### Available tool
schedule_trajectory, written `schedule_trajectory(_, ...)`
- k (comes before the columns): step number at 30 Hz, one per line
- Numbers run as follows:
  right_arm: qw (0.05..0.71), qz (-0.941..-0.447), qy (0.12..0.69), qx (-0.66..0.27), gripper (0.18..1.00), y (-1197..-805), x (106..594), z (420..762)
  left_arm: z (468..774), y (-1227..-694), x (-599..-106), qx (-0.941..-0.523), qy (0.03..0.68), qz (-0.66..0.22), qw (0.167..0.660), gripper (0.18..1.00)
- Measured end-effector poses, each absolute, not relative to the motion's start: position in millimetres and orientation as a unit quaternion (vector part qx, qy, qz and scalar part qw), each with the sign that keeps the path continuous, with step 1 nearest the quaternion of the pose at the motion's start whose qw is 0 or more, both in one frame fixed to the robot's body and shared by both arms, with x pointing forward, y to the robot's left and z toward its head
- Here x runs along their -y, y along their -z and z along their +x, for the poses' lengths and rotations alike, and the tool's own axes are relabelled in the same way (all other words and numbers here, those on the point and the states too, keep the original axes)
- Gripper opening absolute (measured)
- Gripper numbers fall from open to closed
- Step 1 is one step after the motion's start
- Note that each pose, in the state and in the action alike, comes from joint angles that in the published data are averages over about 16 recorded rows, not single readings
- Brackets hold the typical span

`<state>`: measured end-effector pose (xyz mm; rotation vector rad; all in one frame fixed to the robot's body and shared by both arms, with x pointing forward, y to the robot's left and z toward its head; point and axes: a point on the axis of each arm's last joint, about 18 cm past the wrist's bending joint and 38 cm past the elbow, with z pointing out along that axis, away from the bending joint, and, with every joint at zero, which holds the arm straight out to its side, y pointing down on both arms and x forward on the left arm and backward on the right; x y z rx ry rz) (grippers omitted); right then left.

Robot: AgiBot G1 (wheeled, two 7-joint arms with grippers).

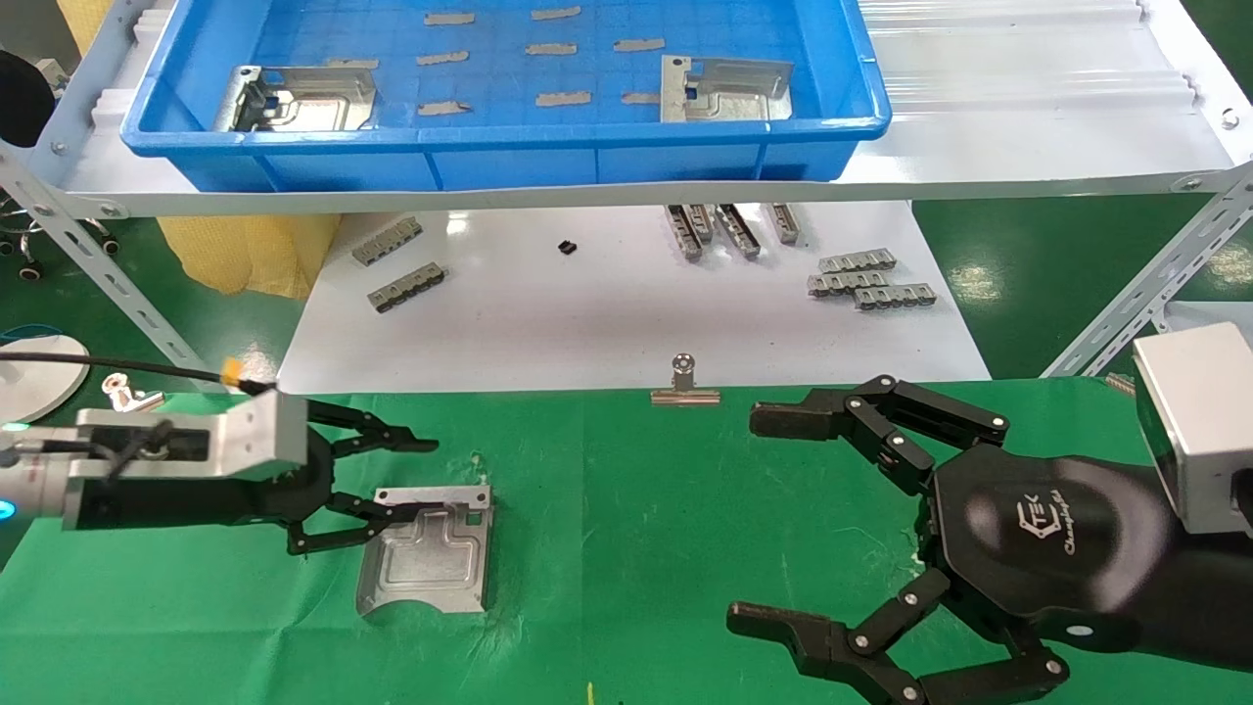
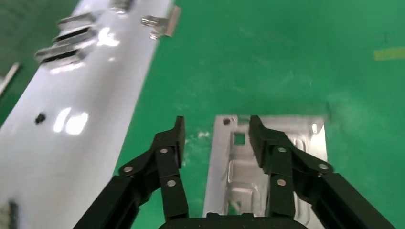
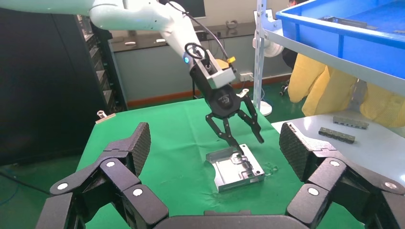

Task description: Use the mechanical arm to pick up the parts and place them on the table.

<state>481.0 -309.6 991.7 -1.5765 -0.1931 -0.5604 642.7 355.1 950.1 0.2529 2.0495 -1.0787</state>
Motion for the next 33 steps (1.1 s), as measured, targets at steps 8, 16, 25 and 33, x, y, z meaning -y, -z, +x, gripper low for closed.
schedule_trajectory(8,0.666,-0.698,0.248,0.085,1.0,-991.7,309.7,481.0,638.7,-944.8,-360.8,-0.797,0.457,0.069,0.388,0.629)
schedule_trajectory(16,0.666,-0.698,0.248,0.085,1.0,-991.7,309.7,481.0,637.0,-945.4,-357.4,-0.79,0.473,0.068,0.385,0.798)
schedule_trajectory(25,0.666,-0.698,0.248,0.085,1.0,-991.7,309.7,481.0,629.5,-949.5,-348.6,-0.77,0.511,0.066,0.375,0.938)
schedule_trajectory(33,0.666,-0.698,0.248,0.085,1.0,-991.7,309.7,481.0,616.3,-955.8,-340.7,-0.751,0.549,0.066,0.362,0.988)
